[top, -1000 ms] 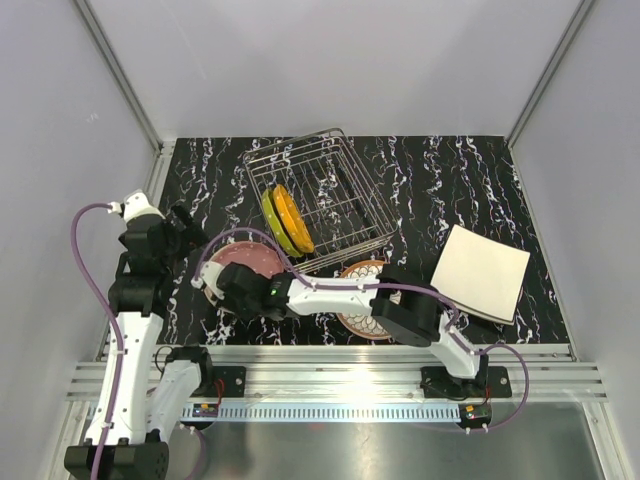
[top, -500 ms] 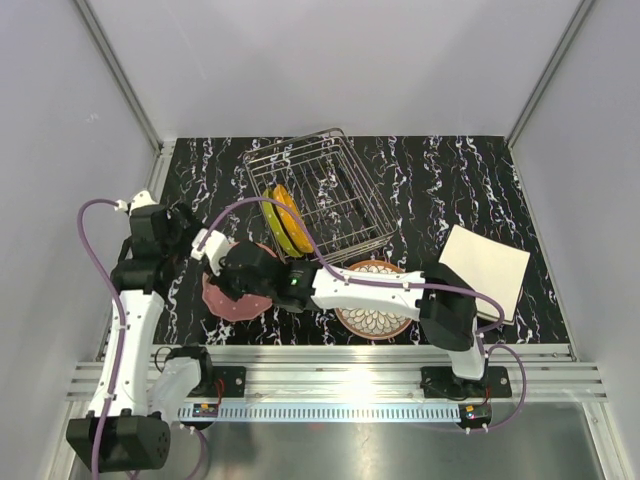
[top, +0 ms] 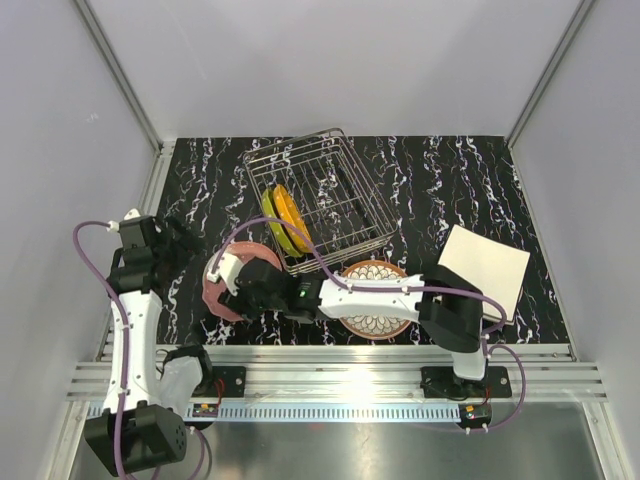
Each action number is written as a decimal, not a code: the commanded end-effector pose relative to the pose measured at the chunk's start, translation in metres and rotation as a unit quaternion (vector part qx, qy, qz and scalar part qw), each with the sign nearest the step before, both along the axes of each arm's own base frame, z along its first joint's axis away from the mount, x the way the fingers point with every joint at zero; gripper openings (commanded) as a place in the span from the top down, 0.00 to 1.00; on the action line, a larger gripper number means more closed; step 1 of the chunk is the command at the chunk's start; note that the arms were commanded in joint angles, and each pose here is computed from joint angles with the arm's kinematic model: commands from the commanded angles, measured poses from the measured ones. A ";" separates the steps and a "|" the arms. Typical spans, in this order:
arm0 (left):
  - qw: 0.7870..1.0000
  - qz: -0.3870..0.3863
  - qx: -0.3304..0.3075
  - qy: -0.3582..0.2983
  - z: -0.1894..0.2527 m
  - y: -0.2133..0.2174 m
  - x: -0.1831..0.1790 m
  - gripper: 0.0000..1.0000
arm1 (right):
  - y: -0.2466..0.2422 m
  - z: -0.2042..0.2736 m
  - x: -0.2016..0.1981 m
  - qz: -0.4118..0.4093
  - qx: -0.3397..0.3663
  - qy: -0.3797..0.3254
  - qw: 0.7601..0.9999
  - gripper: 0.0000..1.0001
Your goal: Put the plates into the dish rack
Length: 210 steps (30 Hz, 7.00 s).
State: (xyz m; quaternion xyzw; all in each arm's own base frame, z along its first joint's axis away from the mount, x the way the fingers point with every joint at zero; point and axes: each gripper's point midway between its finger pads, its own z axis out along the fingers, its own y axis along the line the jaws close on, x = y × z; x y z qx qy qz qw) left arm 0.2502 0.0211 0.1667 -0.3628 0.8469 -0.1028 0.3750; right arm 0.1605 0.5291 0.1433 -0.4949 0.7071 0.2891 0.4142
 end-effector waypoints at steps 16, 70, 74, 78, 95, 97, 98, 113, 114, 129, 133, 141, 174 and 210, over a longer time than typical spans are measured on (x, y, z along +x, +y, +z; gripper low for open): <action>1.000 0.019 0.017 -0.015 0.005 0.012 0.004 0.01 | 0.010 -0.066 -0.017 0.062 -0.118 -0.044 0.990 0.34; 0.984 -0.054 -0.161 0.053 -0.061 -0.052 -0.010 0.01 | 0.017 0.082 0.010 -0.003 0.122 -0.003 0.993 1.00; 0.982 -0.048 -0.180 0.041 -0.063 -0.057 -0.008 0.01 | 0.018 0.089 0.010 -0.002 0.135 -0.001 0.991 1.00; 0.977 -0.050 -0.208 0.017 -0.061 -0.063 0.000 0.08 | 0.019 0.096 0.007 0.002 0.148 0.004 0.989 1.00; 0.979 -0.047 -0.200 -0.002 -0.045 -0.060 0.007 0.97 | 0.000 0.079 0.004 -0.012 0.107 0.012 0.994 0.42; 0.979 -0.050 -0.200 -0.003 -0.044 -0.060 0.008 0.97 | -0.007 0.085 0.007 -0.029 0.105 -0.013 0.994 0.32; 0.978 -0.051 -0.200 -0.002 -0.043 -0.060 0.008 0.97 | -0.012 0.086 0.006 -0.033 0.103 -0.020 0.994 0.24; 0.976 -0.066 -0.206 -0.007 -0.027 -0.065 0.007 0.98 | -0.004 0.011 0.013 -0.074 -0.044 -0.129 0.988 0.14; 0.976 -0.067 -0.206 -0.007 -0.026 -0.065 0.007 0.98 | -0.004 0.008 0.015 -0.079 -0.048 -0.134 0.987 0.14; 0.970 -0.094 -0.224 -0.009 -0.017 -0.077 -0.006 0.87 | 0.003 -0.003 0.035 -0.105 -0.072 -0.185 0.974 0.81; 0.981 -0.086 -0.169 -0.029 -0.001 -0.062 -0.002 0.46 | 0.003 0.022 0.034 -0.109 -0.037 -0.185 0.976 0.96; 0.991 -0.070 -0.081 -0.078 0.043 -0.037 0.007 0.09 | -0.011 0.076 0.020 -0.102 0.039 -0.156 0.982 1.00; 0.986 -0.140 -0.062 -0.062 0.010 -0.034 0.063 0.01 | -0.222 0.252 0.135 -0.290 0.240 -0.203 0.904 1.00; 0.985 -0.165 -0.012 -0.054 0.016 -0.038 0.081 0.01 | -0.146 0.143 0.203 -0.225 0.262 -0.052 0.937 1.00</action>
